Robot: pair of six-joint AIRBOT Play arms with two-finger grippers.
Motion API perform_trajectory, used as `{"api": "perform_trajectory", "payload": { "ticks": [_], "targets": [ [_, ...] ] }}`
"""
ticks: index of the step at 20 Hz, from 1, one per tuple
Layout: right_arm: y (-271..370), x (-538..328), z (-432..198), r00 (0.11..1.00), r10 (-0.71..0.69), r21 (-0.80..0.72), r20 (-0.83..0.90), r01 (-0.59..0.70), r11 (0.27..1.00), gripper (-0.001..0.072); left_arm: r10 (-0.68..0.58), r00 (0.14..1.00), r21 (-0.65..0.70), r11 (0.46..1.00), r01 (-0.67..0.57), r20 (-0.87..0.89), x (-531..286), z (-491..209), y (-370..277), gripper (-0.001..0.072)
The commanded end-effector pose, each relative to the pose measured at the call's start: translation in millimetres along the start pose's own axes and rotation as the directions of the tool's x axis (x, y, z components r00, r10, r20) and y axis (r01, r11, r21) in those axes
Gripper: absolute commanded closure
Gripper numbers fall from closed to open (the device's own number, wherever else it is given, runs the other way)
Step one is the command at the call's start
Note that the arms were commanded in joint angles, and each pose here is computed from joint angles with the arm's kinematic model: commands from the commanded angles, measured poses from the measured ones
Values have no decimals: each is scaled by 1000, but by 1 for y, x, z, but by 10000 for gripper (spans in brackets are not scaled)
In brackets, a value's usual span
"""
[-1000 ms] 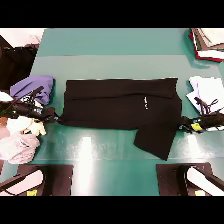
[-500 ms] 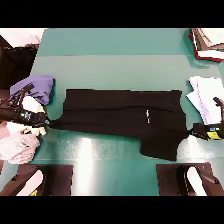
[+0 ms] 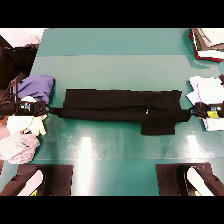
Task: Fold the shirts.
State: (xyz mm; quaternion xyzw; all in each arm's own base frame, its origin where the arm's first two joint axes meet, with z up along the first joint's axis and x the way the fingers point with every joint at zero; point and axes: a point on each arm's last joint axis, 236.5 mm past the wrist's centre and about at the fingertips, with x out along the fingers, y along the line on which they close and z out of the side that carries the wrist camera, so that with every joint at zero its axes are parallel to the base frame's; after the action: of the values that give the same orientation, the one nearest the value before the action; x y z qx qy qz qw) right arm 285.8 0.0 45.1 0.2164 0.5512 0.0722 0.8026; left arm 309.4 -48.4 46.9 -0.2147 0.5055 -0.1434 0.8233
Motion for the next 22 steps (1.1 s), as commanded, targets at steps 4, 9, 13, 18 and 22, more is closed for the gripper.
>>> {"api": "perform_trajectory", "payload": {
  "ticks": [4,9,13,18,22],
  "targets": [
    [11,33,60,999,22,-55,-31,-24,998,686,27,996,-45,999,-24,83,14,34,18,687],
    [0,54,78,997,26,-18,-74,-28,999,686,12,999,-90,996,-8,50,40,59,33,686],
    [-7,67,93,997,27,-6,-73,-27,1000,684,-60,997,-97,993,65,47,64,83,33,686],
    [-9,72,132,1000,27,-14,-7,-27,1000,220,-23,987,-157,986,48,158,66,127,46,91],
    [-8,52,121,992,65,-75,-107,-73,994,220,-100,991,-97,989,108,86,50,124,17,261]
  ]
}}
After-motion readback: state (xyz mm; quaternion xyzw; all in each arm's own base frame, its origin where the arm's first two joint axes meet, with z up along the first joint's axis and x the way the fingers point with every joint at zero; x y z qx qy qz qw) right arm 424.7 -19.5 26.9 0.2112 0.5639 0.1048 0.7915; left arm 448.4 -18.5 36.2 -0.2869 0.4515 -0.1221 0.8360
